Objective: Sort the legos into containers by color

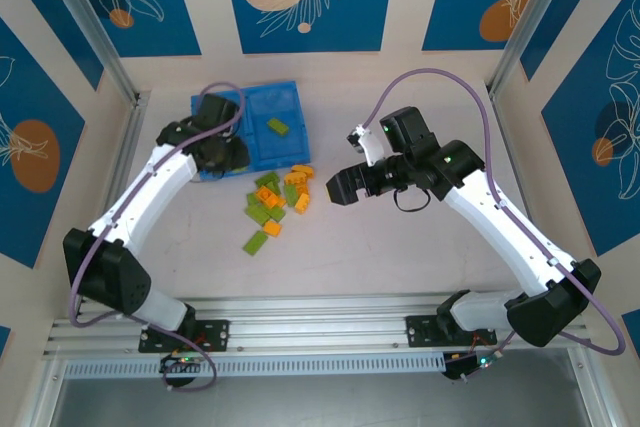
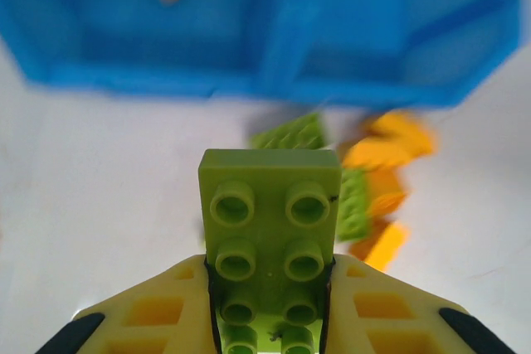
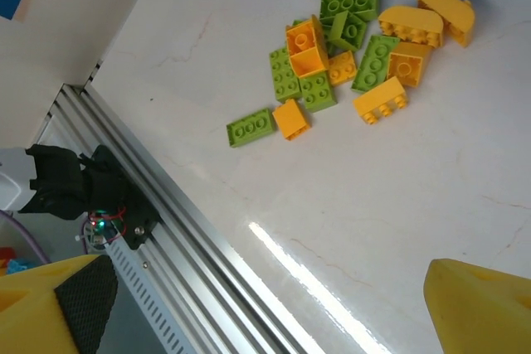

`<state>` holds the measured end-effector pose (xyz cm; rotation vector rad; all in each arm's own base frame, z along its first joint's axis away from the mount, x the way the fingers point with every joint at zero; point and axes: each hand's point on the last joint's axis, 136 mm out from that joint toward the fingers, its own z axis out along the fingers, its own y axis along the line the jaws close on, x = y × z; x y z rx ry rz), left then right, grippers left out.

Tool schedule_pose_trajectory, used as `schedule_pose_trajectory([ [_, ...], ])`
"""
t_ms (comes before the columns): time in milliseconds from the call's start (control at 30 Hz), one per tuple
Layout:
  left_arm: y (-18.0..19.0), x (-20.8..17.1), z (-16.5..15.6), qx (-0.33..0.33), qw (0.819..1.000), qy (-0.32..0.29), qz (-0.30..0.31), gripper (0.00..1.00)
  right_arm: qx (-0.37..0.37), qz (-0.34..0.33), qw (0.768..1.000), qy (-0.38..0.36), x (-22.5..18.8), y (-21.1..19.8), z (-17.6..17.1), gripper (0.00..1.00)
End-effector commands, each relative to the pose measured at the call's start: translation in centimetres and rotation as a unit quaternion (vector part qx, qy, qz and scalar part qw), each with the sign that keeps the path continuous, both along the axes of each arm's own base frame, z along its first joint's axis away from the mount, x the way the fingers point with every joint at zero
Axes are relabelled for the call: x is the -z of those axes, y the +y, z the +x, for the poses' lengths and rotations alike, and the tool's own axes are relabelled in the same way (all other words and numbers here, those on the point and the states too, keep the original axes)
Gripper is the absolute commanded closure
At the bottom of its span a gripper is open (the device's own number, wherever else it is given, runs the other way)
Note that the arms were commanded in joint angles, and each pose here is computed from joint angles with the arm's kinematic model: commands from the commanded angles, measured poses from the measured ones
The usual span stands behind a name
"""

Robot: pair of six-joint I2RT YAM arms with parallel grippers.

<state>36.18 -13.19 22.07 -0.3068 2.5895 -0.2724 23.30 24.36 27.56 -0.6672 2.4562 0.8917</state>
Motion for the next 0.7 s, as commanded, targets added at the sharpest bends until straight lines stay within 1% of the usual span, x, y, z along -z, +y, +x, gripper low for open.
schedule_pose_trajectory([
  [0,-1.0,0.5,3.1,0.012,0.999,0.0,0.039,0.73,0.021,-0.003,1.0,-0.022,-1.0,-0.4,0.6,0.03],
  [133,-3.1,1.8,8.4,0.011,0.999,-0.009,0.045,0.73,0.037,-0.015,0.999,-0.019,-0.8,-1.0,0.8,0.03],
  [233,-4.8,3.1,11.7,0.021,0.999,-0.004,0.042,0.73,0.047,-0.02,0.998,-0.021,-0.9,-1.4,0.8,0.03],
  [400,-6.3,5.8,15.7,0.03,0.998,0.001,0.056,0.72,0.061,-0.023,0.997,-0.029,-0.9,-2.2,0.5,0.03],
  [533,-7.6,8.2,17.3,0.037,0.998,0.02,0.043,0.65,0.066,-0.027,0.997,-0.037,-1.2,-2.6,0.6,0.03],
  [567,-7.9,8.3,17.4,0.037,0.998,0.021,0.039,0.62,0.067,-0.028,0.997,-0.038,-1.2,-2.6,0.5,0.03],
  [633,-8.2,8.7,17.6,0.036,0.999,0.023,0.032,0.53,0.071,-0.031,0.996,-0.041,-1.3,-2.8,0.6,0.03],
  [667,-8.2,8.6,17.7,0.037,0.999,0.021,0.031,0.51,0.072,-0.031,0.996,-0.041,-1.2,-2.8,0.7,0.03],
])
